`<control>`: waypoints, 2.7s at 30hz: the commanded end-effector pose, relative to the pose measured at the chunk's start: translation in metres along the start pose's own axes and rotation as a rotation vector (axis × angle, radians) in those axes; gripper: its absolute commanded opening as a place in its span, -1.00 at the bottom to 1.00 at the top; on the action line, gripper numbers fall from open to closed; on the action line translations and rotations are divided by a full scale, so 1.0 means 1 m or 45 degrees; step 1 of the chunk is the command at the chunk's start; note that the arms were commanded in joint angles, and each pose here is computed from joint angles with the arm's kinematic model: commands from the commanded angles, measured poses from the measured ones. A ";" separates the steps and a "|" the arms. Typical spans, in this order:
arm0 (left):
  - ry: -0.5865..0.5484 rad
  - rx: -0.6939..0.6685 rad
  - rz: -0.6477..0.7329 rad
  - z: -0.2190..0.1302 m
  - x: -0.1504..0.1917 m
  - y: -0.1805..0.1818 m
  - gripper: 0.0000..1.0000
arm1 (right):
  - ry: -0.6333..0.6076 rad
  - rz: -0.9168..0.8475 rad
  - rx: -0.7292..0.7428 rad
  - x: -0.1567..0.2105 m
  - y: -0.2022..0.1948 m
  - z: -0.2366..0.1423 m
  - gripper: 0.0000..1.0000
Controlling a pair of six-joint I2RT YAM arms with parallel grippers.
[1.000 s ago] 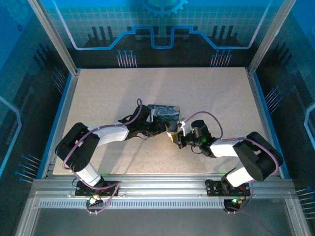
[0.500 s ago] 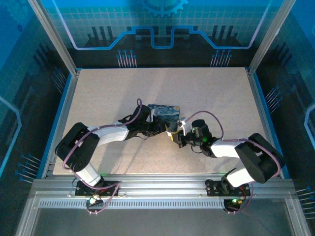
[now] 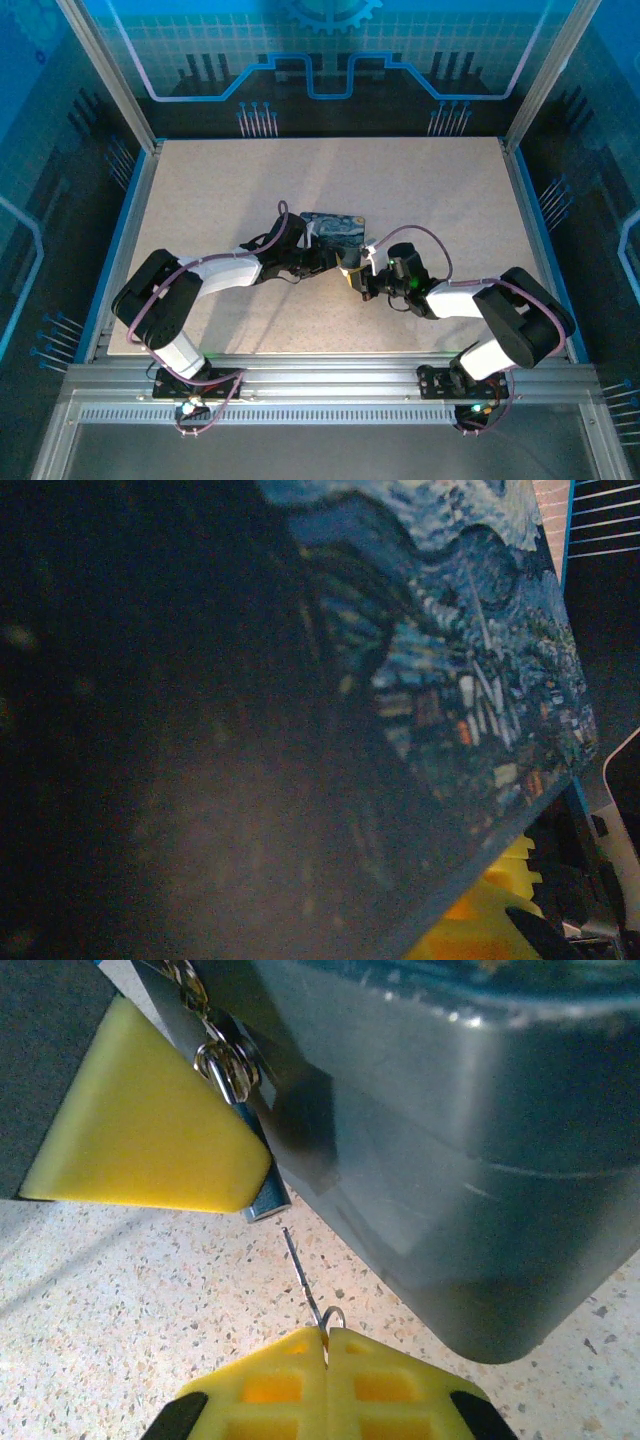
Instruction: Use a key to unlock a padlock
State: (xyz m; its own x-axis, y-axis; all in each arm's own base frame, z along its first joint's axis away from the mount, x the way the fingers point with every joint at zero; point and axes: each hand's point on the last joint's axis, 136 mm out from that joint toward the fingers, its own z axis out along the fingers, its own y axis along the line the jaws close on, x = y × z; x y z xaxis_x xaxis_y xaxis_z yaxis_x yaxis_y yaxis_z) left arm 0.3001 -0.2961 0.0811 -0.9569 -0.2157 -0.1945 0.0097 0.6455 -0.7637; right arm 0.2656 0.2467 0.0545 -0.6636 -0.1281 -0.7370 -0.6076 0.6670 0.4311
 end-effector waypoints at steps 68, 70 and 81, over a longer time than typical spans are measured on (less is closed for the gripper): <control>0.035 -0.005 -0.017 0.011 0.012 0.021 -0.68 | -0.046 0.095 -0.095 -0.022 0.018 0.032 -1.00; 0.037 -0.014 -0.023 0.014 0.013 0.026 -0.67 | 0.006 0.135 -0.075 -0.016 0.015 0.035 -1.00; 0.022 -0.044 -0.025 0.018 0.013 0.036 -0.45 | 0.089 0.299 0.021 0.013 0.006 0.038 -1.00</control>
State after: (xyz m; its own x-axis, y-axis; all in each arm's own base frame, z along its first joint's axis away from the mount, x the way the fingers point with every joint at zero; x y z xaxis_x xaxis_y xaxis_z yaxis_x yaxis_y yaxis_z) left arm 0.3006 -0.2864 0.0469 -0.9544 -0.2356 -0.1835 -0.0225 0.6694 -0.7426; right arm 0.2748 0.2715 0.0324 -0.7951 -0.0375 -0.6053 -0.4552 0.6964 0.5548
